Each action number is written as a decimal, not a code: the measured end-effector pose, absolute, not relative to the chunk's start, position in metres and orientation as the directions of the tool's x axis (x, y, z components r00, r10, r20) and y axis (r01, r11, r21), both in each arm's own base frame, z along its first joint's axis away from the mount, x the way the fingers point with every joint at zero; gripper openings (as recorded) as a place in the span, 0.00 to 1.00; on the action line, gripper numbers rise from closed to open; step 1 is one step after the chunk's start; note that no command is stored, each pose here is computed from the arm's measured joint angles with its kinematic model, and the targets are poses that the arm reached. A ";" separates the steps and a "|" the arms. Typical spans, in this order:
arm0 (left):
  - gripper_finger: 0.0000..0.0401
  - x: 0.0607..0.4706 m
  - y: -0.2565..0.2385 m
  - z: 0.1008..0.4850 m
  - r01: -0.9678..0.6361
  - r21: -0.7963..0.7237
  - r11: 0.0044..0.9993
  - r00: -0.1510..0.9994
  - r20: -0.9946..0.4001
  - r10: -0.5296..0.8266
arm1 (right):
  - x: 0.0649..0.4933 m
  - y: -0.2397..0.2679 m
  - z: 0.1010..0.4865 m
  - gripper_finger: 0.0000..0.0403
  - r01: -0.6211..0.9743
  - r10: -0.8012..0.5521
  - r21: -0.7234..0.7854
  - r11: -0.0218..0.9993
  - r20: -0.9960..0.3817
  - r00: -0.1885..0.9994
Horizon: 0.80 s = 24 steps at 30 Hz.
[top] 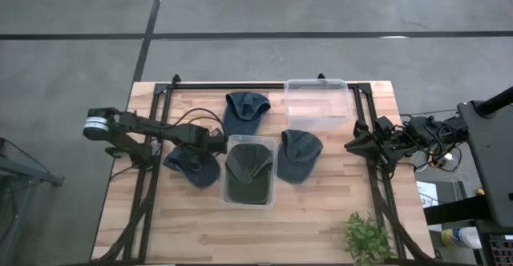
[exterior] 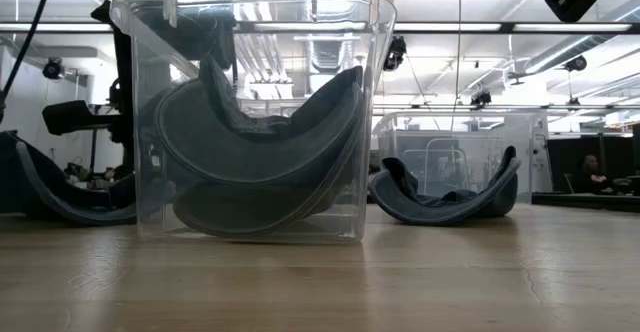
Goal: Pick & Place hat
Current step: Put the bottom left blue cap into the top transparent bin
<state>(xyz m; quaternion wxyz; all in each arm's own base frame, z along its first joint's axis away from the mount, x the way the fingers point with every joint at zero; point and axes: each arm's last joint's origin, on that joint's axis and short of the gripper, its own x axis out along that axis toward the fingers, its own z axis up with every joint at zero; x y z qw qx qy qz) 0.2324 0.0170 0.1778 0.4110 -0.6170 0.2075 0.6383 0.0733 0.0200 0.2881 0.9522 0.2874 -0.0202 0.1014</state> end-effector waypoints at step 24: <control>0.01 0.224 0.082 0.202 -0.679 -0.491 -0.546 0.118 -0.807 0.578 | 0.073 0.020 0.288 0.16 -0.204 0.181 0.549 0.811 0.097 0.979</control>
